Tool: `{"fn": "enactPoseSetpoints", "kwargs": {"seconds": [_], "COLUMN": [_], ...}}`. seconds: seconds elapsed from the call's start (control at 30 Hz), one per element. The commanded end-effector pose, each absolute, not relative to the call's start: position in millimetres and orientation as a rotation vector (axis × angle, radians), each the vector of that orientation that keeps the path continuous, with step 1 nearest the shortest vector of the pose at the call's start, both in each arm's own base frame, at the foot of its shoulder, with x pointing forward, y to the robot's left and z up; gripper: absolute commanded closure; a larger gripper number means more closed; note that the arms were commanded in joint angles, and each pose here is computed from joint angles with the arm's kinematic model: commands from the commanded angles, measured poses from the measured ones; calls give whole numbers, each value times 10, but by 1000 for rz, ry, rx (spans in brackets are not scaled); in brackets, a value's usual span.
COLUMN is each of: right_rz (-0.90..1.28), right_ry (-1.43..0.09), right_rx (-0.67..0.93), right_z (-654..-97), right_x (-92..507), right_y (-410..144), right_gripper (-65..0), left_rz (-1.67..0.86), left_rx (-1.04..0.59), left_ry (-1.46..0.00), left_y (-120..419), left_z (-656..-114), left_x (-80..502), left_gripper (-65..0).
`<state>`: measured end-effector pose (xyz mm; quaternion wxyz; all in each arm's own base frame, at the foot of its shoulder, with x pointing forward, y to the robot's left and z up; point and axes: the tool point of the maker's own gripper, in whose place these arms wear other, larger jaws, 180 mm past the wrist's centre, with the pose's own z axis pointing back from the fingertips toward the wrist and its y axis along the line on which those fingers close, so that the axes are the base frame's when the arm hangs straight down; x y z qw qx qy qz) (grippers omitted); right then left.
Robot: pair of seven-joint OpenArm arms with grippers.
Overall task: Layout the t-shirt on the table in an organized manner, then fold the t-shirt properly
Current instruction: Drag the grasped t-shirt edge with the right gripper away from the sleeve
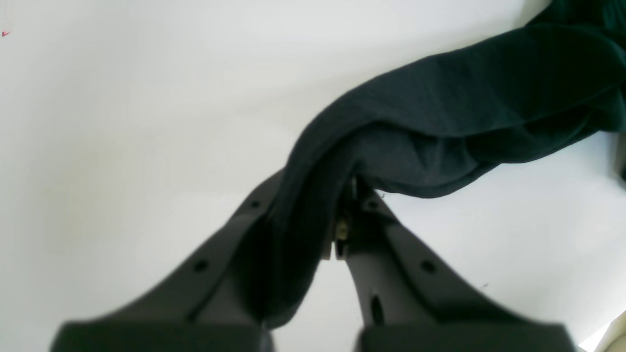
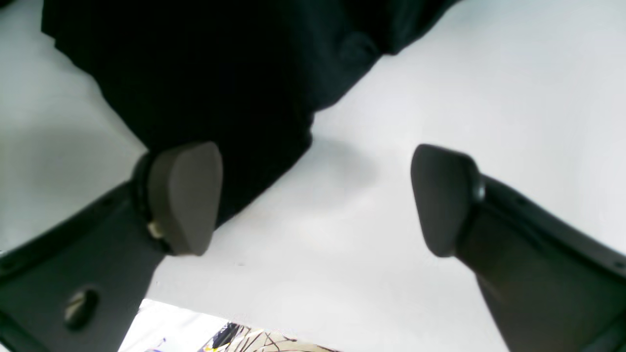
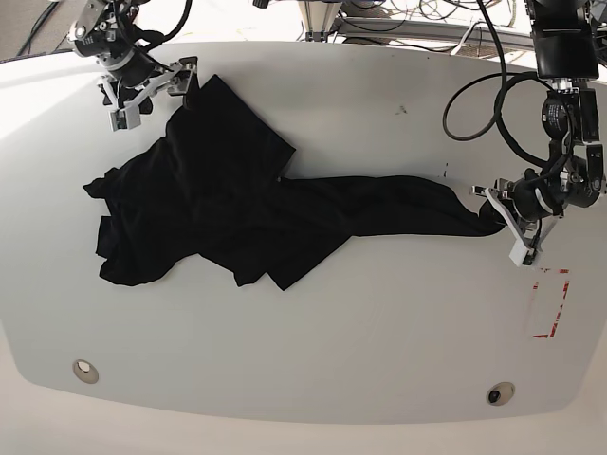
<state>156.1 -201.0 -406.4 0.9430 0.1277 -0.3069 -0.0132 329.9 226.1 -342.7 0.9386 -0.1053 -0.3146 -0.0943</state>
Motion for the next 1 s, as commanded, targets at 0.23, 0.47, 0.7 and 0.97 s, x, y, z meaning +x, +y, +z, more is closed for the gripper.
{"fn": "enactPoseSetpoints", "kwargs": {"seconds": [0.23,0.47,0.7,0.97], "right_rz": [-74,-60,-64,-86], "right_ry": [-637,-656,-678,-700], "right_rx": [324,355,399,444], "right_z": [-4214,-4193,-4191,-4183], "right_x": [1729,1864,2009,2108], "right_y": [-1984,-1869,-1785,-1754], "right_gripper": [-625,-621,-606,-120], "left_rz": [-205,-205,-205,-203], "left_rx": [-204,-204,-204,-205], "left_ry": [-693,-693,-693,-700], "left_y": [2293,2293,2293,2293], "left_z": [-3270,-3270,-3270,-3264], "left_x": [3395,3395,3395,3407], "left_gripper": [0,0,0,0]}}
